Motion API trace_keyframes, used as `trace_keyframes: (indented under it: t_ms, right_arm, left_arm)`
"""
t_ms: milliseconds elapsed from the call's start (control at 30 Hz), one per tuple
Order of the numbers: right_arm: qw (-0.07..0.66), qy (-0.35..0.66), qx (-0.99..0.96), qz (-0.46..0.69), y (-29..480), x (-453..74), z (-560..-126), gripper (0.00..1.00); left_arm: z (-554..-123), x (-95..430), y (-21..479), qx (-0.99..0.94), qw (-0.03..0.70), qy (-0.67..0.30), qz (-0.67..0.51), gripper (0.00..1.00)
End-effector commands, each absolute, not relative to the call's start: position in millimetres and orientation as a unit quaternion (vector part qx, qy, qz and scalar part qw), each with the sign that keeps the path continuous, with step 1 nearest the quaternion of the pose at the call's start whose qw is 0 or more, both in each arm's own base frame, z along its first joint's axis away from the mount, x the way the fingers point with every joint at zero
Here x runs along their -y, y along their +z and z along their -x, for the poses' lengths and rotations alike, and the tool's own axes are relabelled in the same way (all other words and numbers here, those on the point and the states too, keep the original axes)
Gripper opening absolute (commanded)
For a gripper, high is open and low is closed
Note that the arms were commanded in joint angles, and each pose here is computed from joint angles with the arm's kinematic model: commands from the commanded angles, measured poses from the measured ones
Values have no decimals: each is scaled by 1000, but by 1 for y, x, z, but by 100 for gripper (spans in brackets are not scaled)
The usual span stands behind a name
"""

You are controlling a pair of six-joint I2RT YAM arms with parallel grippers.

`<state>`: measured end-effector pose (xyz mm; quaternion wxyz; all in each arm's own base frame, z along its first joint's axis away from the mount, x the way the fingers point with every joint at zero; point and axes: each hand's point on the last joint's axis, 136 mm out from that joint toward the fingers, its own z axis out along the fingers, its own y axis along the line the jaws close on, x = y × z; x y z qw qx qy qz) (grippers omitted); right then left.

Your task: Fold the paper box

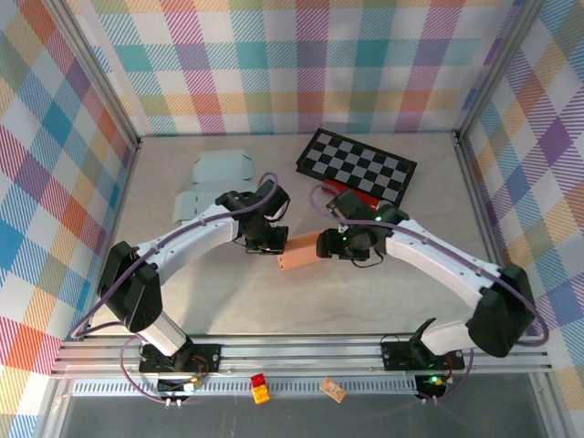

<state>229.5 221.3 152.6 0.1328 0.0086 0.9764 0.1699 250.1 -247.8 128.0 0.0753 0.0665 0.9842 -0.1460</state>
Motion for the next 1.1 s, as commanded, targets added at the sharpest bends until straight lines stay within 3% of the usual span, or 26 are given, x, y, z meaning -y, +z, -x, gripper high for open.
trace_keyframes:
  t_ms: [0,167,367,533,767,1000,1067]
  right_arm:
    - [92,277,-943,-162,193,-225,-227,73]
    - [49,381,-868,-315,197,-225,-257,77]
    - [-8,380,-844,-379,170,-219,-269,75]
    - [-27,377,-841,-387,146,-220,-269,73]
    - [-49,365,-845,-387,125,-219,-258,61]
    - [-47,349,-854,-384,113,-211,-248,54]
    - [-46,345,-857,-380,110,-209,-246,52]
  left_arm:
    - [-243,246,128,-983,81,-142,-82,0]
    - [-243,247,128,-983,87,-140,-83,0]
    - [-244,248,129,-983,88,-137,-83,0]
    - [-244,249,129,-983,89,-137,-83,0]
    - [-242,248,130,-984,88,-135,-80,0]
    - [-240,248,129,-984,86,-136,-76,0]
    - [-237,249,131,-984,86,-137,-76,9]
